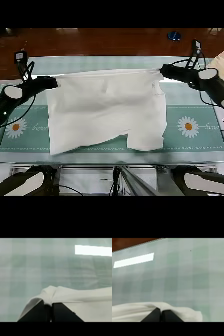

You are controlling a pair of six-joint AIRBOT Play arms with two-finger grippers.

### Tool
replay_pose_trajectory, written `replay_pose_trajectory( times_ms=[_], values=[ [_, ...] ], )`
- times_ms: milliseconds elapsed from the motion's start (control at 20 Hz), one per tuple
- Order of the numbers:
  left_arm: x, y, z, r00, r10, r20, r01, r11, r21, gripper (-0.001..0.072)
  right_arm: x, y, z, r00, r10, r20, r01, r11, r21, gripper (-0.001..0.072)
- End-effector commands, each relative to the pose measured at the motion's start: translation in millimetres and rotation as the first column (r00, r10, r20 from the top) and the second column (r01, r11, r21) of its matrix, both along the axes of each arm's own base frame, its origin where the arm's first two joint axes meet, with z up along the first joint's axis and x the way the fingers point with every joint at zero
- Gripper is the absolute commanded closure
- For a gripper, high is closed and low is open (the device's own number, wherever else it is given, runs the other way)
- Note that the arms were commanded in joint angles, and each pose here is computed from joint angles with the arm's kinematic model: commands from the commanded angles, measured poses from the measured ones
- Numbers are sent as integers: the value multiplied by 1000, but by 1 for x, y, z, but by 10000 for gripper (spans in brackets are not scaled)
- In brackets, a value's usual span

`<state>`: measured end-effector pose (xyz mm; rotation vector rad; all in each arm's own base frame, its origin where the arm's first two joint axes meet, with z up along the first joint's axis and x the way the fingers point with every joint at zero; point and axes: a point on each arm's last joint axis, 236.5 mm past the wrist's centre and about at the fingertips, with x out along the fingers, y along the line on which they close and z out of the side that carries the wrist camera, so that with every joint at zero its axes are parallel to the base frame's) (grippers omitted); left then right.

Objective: Fold the shirts.

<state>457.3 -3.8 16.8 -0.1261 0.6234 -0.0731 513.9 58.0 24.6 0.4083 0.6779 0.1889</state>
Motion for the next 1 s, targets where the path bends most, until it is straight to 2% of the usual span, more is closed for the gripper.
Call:
replay_pose_trajectory(
  times_ms=[0, 150, 300, 650, 700, 750, 850, 900, 950],
  values=[
    [17, 21, 1, 995, 77, 70, -80, 996, 45, 682, 19, 1, -10, 997, -56, 62, 59, 996, -59, 695],
    [21, 30, -3, 991, 106, 85, -111, 992, 59, 681, 24, -4, -7, 993, -73, 89, 81, 993, -87, 695],
    [16, 12, -29, 998, 58, 3, -58, 997, 43, 681, 20, 2, -11, 996, -50, 68, 55, 995, -79, 695],
    [13, -4, -47, 999, 20, -44, -18, 999, 37, 679, -10, 37, -60, 988, 85, -127, -86, 996, 2, 693],
    [10, -7, -49, 998, 5, -63, -3, 1000, 25, 673, -12, 39, -61, 986, 95, -136, -94, 996, 11, 666],
    [5, -9, -48, 996, -14, -87, 15, 1000, 7, 568, -13, 42, -55, 986, 100, -132, -98, 995, 25, 561],
    [0, -1, -27, 995, -30, -95, 28, 999, -21, 127, -12, 40, -19, 993, 102, -67, -101, 995, 27, 411],
    [-6, 10, -9, 995, -40, -89, 39, 999, -13, 78, -12, 34, 9, 995, 100, -16, -100, 995, 19, 343],
    [-18, 25, 14, 994, -47, -97, 47, 999, -2, 88, -17, 25, 41, 994, 108, 36, -108, 994, -4, 329]
  ],
)
